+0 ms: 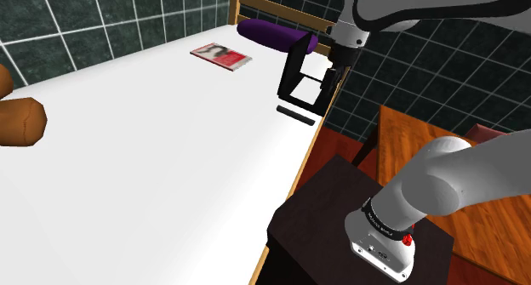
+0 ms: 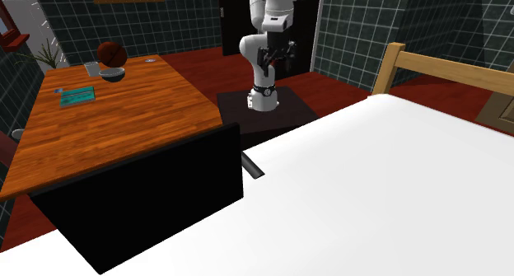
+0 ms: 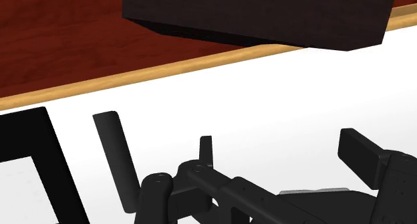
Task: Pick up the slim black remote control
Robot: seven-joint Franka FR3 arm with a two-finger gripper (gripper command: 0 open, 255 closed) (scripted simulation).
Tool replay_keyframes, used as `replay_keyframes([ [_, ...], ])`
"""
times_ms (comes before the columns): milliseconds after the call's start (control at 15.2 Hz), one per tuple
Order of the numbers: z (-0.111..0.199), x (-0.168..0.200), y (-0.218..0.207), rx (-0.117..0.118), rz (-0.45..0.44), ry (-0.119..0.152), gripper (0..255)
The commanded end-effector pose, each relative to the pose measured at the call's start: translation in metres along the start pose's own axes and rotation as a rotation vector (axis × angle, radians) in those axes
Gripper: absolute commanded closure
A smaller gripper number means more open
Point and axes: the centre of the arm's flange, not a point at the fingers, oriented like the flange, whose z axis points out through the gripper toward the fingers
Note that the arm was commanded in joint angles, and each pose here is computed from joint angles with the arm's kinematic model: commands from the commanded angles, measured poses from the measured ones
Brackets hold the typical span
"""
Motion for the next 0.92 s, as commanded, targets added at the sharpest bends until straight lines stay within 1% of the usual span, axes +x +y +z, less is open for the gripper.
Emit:
replay_keyframes([
  [0,0.016,0.009,0.019,-0.001,-0.007,0.007,0],
  [858,0.12,0.069,0.139,0.005,-0.043,0.041,0],
])
